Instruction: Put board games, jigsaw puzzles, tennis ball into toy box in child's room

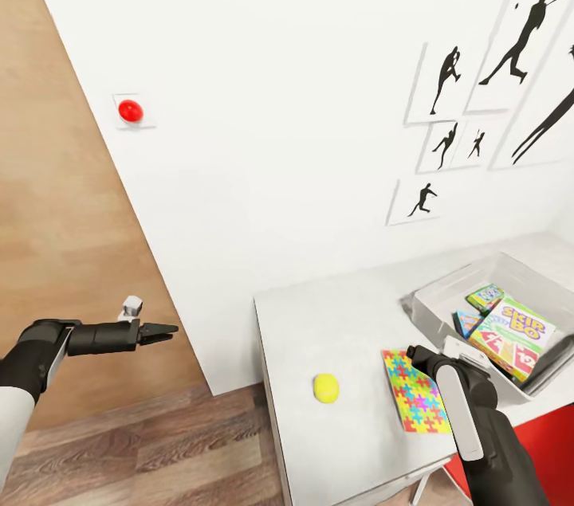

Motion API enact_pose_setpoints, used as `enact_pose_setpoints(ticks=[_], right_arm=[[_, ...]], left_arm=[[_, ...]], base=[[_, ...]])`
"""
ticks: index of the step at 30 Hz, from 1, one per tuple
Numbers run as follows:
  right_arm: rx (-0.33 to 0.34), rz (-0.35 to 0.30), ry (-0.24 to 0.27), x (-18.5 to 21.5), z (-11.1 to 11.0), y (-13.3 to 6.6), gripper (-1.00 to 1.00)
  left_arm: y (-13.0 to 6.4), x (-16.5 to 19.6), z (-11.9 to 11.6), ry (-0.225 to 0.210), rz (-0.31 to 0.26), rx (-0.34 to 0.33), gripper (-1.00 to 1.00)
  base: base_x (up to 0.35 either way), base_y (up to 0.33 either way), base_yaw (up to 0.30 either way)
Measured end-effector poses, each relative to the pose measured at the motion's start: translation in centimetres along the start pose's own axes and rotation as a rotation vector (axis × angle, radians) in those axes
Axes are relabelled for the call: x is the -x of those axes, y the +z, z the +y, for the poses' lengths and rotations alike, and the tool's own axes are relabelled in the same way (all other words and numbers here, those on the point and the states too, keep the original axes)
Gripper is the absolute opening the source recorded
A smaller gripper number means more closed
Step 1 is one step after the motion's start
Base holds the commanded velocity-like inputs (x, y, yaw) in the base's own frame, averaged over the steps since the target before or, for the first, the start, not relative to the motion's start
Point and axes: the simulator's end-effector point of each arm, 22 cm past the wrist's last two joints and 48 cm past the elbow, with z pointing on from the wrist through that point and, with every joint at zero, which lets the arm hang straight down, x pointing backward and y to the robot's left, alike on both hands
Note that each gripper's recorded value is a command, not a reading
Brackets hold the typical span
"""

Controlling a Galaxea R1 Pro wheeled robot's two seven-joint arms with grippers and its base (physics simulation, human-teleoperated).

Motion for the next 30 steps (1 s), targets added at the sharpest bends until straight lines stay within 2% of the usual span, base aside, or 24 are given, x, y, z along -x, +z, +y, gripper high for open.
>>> enact_pose_setpoints(ticks=[15, 23, 30], right_arm=[[0.000, 0.000, 0.000, 0.00, 0.00, -0.01, 1.00], [0.000, 0.000, 0.000, 0.00, -0.01, -0.03, 1.00], [0.001, -0.002, -0.002, 0.06, 0.07, -0.07, 1.00]], left_arm=[[0.04, 0.00, -0.04, -0.001, 0.000, -0.001, 1.00], [0.09, -0.02, -0.09, 0.000, 0.000, -0.002, 1.00], [0.09, 0.02, -0.13, 0.001, 0.000, -0.003, 1.00]], base=[[0.009, 0.000, 0.000], [0.172, 0.000, 0.000], [0.049, 0.000, 0.000]])
